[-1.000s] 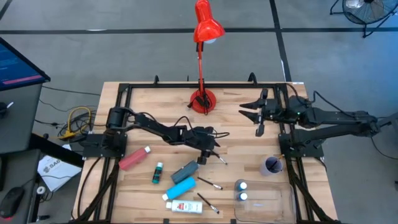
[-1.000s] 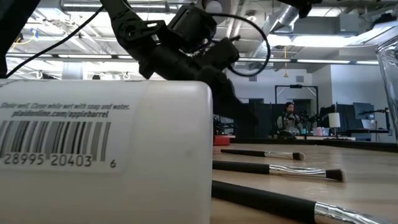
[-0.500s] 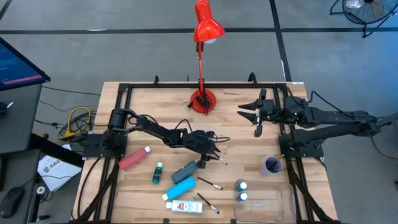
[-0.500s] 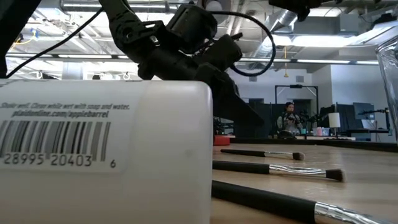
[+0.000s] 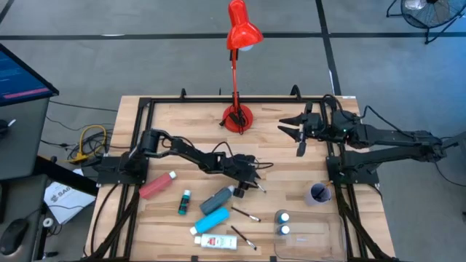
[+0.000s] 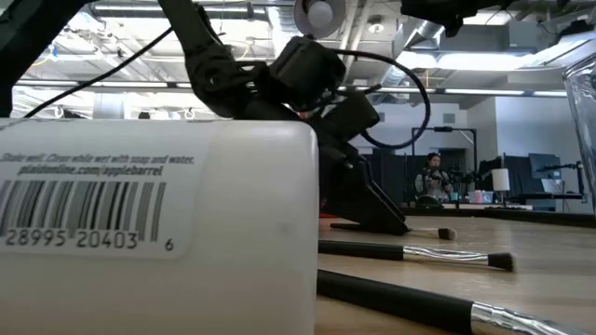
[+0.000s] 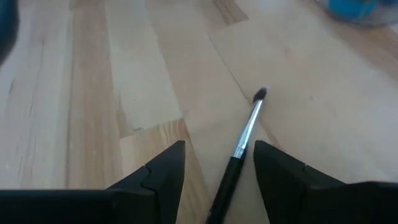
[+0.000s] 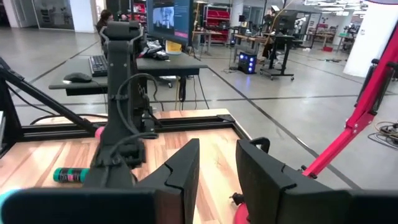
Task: Pick & Place Paint Supplies
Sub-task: Put the black silver paint brush into the purple cup
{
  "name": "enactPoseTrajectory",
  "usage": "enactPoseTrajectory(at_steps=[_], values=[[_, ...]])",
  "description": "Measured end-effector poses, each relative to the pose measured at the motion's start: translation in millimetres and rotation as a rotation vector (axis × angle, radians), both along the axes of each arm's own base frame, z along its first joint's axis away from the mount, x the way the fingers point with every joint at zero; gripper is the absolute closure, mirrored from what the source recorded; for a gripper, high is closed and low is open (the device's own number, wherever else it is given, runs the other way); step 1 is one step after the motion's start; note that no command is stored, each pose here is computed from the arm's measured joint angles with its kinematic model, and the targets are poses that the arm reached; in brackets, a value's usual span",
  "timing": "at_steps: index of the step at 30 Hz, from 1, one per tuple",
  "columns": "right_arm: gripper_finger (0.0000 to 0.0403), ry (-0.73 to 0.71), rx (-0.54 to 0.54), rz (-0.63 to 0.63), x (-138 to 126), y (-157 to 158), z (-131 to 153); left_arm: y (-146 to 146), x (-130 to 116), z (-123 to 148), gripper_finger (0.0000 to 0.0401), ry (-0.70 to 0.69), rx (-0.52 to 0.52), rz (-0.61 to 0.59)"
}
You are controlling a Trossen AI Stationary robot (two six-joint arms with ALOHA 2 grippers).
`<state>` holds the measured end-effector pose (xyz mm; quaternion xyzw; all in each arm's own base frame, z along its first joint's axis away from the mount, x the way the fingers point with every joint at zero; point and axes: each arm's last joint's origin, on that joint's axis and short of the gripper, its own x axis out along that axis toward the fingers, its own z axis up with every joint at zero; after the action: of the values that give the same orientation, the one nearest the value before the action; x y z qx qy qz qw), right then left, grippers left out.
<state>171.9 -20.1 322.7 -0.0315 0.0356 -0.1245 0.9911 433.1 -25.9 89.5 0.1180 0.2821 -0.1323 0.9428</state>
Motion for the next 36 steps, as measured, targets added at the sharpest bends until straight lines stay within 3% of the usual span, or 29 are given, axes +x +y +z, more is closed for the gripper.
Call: enactPoseTrajectory(at_steps=[11, 21, 30, 36], values=[[0.0305, 0.048, 0.014, 0.003, 0, 1, -5, 23, 0, 1, 0.0272, 0.054, -0.001, 0.019], [0.0305, 0.071, 0.053, -0.002, -1, 1, -8, 43, -4, -2, 0.0392, 0.119, -0.082, 0.042], [0.0305, 0.228, 0.189, -0.086, 7, -11, -30, 49, -3, -1, 0.0400, 0.114, -0.017, 0.178], [0.0305, 0.386, 0.260, -0.106, 24, -26, -52, 60, -3, -1, 0.0401, 0.109, -0.084, 0.279]])
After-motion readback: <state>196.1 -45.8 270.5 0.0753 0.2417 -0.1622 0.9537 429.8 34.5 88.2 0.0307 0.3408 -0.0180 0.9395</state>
